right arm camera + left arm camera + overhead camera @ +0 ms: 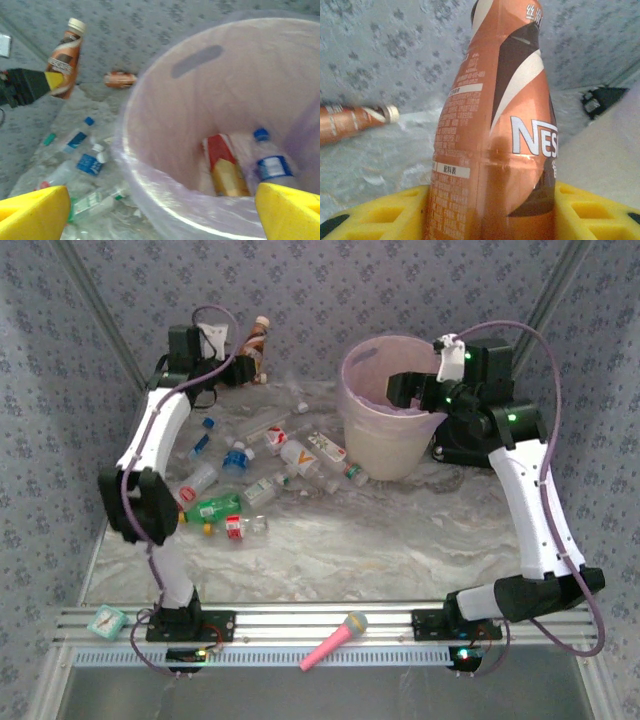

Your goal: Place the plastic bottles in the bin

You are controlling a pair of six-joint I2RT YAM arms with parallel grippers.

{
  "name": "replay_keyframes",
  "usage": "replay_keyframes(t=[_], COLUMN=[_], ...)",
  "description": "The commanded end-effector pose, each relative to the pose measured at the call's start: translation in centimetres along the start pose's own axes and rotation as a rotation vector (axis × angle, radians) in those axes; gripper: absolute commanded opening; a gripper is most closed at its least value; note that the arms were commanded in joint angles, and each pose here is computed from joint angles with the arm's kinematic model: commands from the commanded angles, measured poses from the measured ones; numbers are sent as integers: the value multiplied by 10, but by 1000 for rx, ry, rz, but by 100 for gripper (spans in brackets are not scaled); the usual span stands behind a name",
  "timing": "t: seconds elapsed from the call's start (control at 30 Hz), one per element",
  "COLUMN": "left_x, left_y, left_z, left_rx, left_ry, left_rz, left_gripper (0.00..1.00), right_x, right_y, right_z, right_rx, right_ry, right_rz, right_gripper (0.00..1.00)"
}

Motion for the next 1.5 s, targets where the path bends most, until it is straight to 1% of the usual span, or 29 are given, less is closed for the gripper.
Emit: replay_keyframes(t=[0.0, 0.03, 0.13, 0.27, 0.37, 0.47, 0.53, 0.63, 0.7, 0.77, 0.8, 0.9, 1.07, 1.17, 1.27, 1.33, 1.47], left_x=[-25, -35, -67, -108, -127, -141, -152, -162, -163, -163, -164, -171, -174, -174, -175, -176, -178], left_y=[-27, -36, -57, -77, -90, -95, -97, -97, -95, -90, -89, -83, -81, -82, -81, -81, -80], left_z=[-3, 2, 18, 42, 54, 63, 67, 75, 78, 78, 77, 76, 74, 73, 74, 73, 72], left_rx=[-179, -206, -238, -320, -348, -335, -347, -354, -360, -348, -347, -353, -365, -364, -363, -362, -360], left_ry=[-39, -39, -34, -52, -67, -73, -61, -58, -73, -83, -77, -75, -81, -76, -76, -73, -69], left_rz=[6, 6, 36, 139, 194, 232, 263, 287, 294, 289, 295, 325, 345, 346, 350, 355, 359], left_gripper=[44, 43, 43, 42, 42, 41, 41, 41, 41, 41, 41, 41, 40, 40, 40, 40, 40], right_x=[34, 40, 56, 79, 88, 89, 91, 98, 103, 102, 104, 108, 106, 106, 105, 104, 104], right_y=[-7, -5, 6, 28, 44, 61, 73, 88, 97, 108, 111, 126, 143, 148, 150, 151, 150], right_z=[-3, -1, 5, 17, 21, 23, 27, 37, 43, 48, 46, 51, 58, 60, 59, 59, 58], right_rx=[-28, -25, 1, 69, 117, 167, 203, 266, 312, 353, 344, 378, 389, 396, 397, 399, 403], right_ry=[-9, -9, 0, 2, -14, -18, -11, -13, -11, 11, 6, 22, 21, 27, 35, 38, 47], right_rz=[-155, -167, -185, -240, -281, -298, -318, -356, -419, -437, -459, -487, -429, -434, -438, -438, -443], right_gripper=[98, 100, 100, 100, 100, 100, 100, 100, 100, 100, 100, 100, 100, 92, 78, 71, 61])
Point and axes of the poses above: each hand's point on the last joint's axis, 136 mm out from that joint toward the fingers, its own y axis out along the fingers, its own x axis along the line the jaws close on, z = x × y, the point moved 8 cm from there along -y, back along the fingers, and after that the axes turned 15 degrees about y, right-handed, at the moved point
